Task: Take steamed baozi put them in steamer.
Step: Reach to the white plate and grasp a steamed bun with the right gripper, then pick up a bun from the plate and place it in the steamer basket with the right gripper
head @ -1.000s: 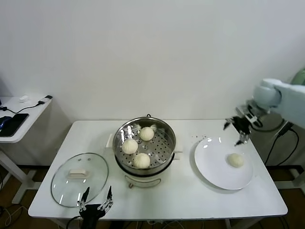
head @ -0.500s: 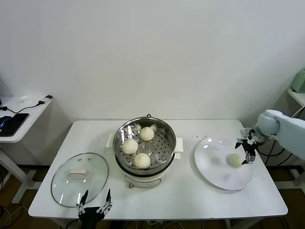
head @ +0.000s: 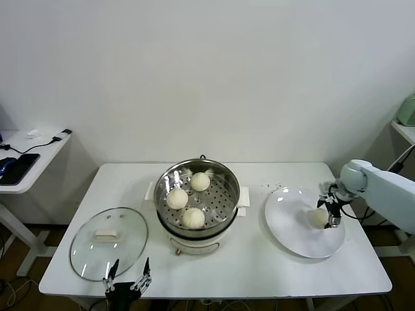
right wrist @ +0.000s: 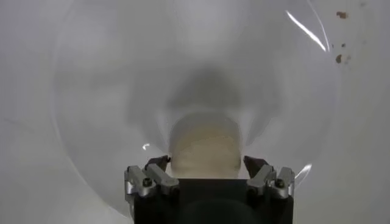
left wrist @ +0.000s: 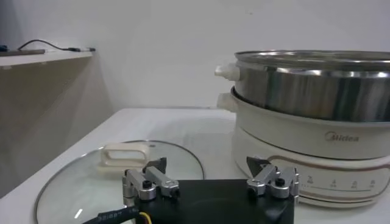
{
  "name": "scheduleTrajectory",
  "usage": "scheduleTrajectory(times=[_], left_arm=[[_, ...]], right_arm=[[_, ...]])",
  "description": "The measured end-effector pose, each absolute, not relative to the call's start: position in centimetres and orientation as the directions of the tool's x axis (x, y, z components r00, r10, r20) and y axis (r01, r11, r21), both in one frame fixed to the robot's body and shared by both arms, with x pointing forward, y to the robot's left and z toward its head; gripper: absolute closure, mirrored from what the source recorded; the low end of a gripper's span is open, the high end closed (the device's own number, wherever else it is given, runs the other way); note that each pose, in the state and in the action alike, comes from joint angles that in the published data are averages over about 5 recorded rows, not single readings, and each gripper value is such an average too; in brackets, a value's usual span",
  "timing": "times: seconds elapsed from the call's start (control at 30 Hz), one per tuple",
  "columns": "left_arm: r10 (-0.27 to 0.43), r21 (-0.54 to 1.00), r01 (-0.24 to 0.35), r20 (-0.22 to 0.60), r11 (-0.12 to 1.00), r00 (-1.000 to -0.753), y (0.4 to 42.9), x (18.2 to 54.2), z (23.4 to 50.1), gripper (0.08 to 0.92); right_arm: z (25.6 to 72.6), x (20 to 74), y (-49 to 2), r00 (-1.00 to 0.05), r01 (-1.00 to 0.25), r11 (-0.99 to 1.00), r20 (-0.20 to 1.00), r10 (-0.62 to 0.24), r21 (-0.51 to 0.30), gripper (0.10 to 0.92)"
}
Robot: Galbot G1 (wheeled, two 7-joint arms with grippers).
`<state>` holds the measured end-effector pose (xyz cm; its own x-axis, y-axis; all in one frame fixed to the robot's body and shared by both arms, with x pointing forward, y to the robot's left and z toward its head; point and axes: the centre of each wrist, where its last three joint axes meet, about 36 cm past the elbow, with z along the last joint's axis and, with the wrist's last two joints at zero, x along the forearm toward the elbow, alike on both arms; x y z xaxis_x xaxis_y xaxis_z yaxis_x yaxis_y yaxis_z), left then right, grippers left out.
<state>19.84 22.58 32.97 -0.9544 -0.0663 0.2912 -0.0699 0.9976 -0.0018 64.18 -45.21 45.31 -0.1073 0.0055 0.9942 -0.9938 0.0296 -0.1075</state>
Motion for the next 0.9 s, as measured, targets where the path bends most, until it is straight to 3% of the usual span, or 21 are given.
scheduleTrajectory(times=[0.2,0.5,0.67,0.9], left_arm=[[-0.065,-0.003,-0.069,0.291,0.998,-0.954,22.5,19.9,33.0,0.177],[-0.061,-0.004,-0.065,0.288,0.998,-0.956,22.4,19.9,33.2,0.177],[-0.055,-0.002,-0.058,0.286,0.998,-0.957,22.4,20.0,33.4,0.177],[-0.042,-0.004,-0.045,0.276,0.999,-0.960,22.3,20.5,33.9,0.177]], right_arm=[[45.0,64.3,-45.1,-0.110,-0.993,0.039,0.994,0.009,-0.110,0.350],[47.2,64.4,-44.7,-0.119,-0.992,0.043,0.993,0.006,-0.119,0.377],[51.8,65.3,-42.4,-0.146,-0.989,0.021,0.989,-0.029,-0.145,0.376],[61.8,66.4,-35.9,-0.187,-0.981,-0.027,0.974,-0.127,-0.192,0.373]])
